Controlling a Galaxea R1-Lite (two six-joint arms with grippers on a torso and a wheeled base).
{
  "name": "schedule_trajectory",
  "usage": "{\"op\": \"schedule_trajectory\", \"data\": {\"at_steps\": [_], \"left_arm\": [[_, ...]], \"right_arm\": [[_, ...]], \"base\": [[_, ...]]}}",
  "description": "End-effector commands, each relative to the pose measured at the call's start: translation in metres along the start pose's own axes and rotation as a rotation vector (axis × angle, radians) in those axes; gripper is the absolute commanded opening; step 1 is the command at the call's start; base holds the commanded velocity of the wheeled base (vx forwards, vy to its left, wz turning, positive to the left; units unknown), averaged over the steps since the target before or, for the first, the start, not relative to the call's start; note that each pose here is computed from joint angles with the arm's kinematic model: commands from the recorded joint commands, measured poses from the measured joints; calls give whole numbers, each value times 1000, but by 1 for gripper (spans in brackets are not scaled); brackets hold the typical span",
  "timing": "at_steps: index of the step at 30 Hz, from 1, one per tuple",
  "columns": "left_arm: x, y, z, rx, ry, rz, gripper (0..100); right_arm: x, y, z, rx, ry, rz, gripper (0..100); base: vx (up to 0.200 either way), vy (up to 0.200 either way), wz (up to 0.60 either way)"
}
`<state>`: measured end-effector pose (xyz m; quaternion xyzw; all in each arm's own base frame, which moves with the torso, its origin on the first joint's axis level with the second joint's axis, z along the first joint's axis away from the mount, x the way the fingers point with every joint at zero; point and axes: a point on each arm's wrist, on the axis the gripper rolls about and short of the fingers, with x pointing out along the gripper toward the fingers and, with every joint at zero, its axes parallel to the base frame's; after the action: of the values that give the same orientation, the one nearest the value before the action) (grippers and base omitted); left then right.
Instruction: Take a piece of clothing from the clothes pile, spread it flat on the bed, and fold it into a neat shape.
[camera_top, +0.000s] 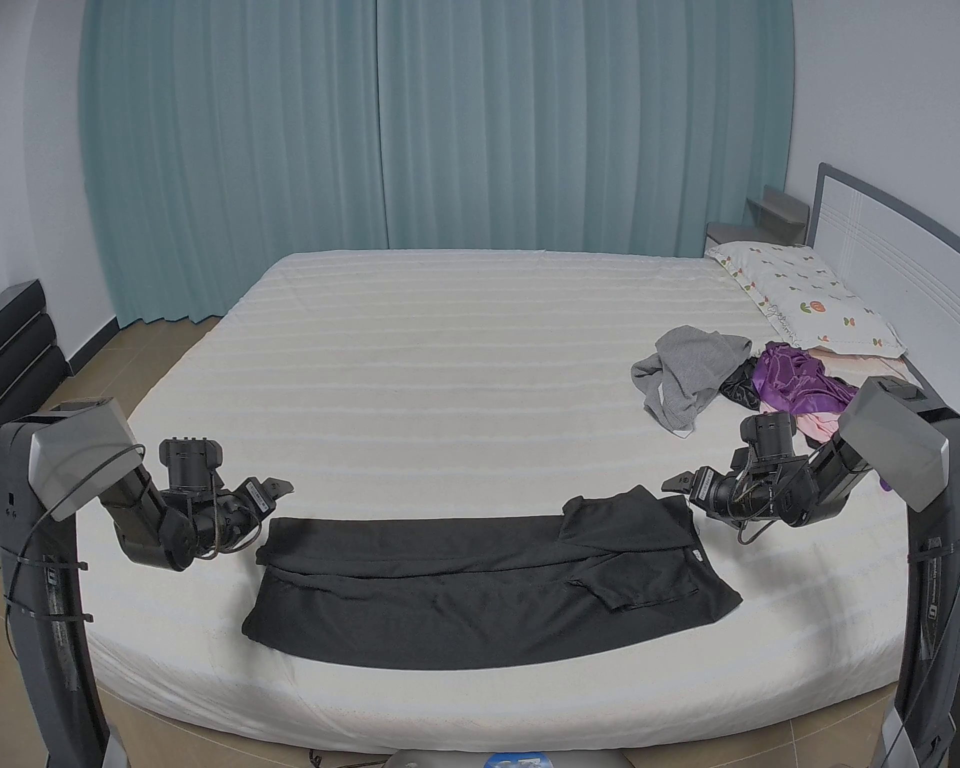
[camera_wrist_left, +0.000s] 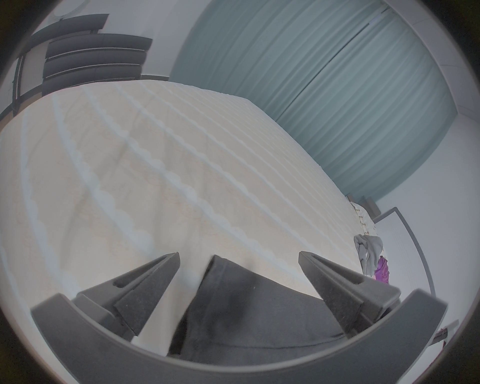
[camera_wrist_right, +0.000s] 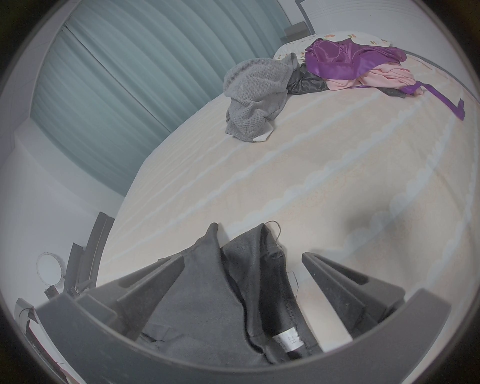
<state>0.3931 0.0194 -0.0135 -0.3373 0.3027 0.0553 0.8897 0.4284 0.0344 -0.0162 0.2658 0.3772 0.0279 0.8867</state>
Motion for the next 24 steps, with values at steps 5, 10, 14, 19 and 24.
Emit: {"op": "schedule_trajectory", "data": {"at_steps": [5, 10, 14, 19, 24], "left_arm": [[34, -3, -20, 39, 5, 41, 100], [36, -1, -22, 60, 3, 46, 0], [36, -2, -20, 55, -27, 65, 0], [37, -3, -13, 20, -97, 79, 0], [37, -3, -13, -2, -112, 74, 0]], "right_arm": [[22, -6, -3, 37, -4, -20, 100], [25, -6, -1, 72, -13, -17, 100], [28, -5, 1, 71, -19, -12, 100], [38, -6, 1, 71, -30, -27, 100], [47, -6, 0, 75, -15, -46, 0]], "base": [[0, 0, 0], [0, 0, 0], [0, 0, 0], [0, 0, 0], [0, 0, 0]]}}
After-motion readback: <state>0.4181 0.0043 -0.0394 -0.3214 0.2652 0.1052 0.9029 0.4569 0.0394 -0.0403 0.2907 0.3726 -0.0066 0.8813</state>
